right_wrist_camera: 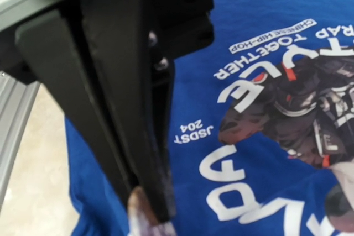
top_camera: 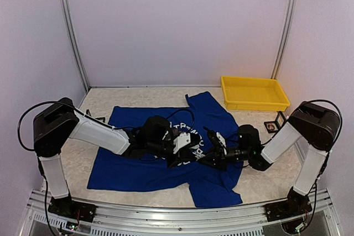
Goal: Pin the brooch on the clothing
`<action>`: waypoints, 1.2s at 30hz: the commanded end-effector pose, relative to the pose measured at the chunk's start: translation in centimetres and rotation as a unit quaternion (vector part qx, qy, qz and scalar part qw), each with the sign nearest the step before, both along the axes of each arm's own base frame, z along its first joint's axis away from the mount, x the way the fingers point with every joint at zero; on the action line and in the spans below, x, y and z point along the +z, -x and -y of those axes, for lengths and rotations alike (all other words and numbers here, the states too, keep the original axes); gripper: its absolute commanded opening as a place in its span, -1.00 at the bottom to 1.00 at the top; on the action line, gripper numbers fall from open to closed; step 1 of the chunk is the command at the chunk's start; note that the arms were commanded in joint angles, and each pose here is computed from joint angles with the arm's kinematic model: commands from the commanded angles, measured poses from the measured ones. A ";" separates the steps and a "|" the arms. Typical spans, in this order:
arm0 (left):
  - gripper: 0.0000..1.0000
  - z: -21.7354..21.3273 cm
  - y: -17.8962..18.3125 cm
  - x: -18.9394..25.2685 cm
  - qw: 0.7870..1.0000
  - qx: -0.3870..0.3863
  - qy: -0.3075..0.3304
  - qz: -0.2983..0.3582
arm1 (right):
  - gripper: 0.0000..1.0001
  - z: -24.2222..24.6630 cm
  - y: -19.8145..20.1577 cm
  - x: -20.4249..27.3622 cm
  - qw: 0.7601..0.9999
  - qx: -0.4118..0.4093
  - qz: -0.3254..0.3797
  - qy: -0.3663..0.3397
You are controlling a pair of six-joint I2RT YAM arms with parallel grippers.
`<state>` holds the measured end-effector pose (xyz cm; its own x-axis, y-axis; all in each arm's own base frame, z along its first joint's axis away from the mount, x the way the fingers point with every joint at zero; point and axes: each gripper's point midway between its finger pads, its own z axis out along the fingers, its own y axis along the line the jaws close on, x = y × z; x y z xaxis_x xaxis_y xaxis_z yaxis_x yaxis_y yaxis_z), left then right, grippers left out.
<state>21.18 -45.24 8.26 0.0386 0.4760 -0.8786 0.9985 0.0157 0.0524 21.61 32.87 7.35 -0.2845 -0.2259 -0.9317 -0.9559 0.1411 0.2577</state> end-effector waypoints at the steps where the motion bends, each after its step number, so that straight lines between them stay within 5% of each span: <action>1: -1.00 0.5 2.2 1.0 0.999 -0.040 0.010 -0.002 | -0.59 0.1 -2.2 0.7 1.000 -0.030 0.010 0.000; 21: -1.00 0.3 2.1 0.4 0.999 -0.036 0.002 -0.001 | -0.81 1.3 -2.8 1.1 0.997 -0.078 -0.011 -0.023; 29: -1.00 0.0 0.8 0.2 1.000 -0.004 -0.007 0.018 | -0.26 1.6 -0.9 2.0 0.999 -0.036 0.011 -0.027; 36: -1.00 -0.4 -1.1 -0.6 0.995 0.052 -0.034 0.079 | -0.12 2.8 -0.8 3.4 0.998 -0.053 0.020 -0.015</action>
<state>21.32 -45.27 7.59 0.0703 0.5068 -0.8592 0.9928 0.0486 0.1099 21.71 30.74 9.81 -0.2810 -0.1655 -0.9453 -0.9488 0.1959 0.2477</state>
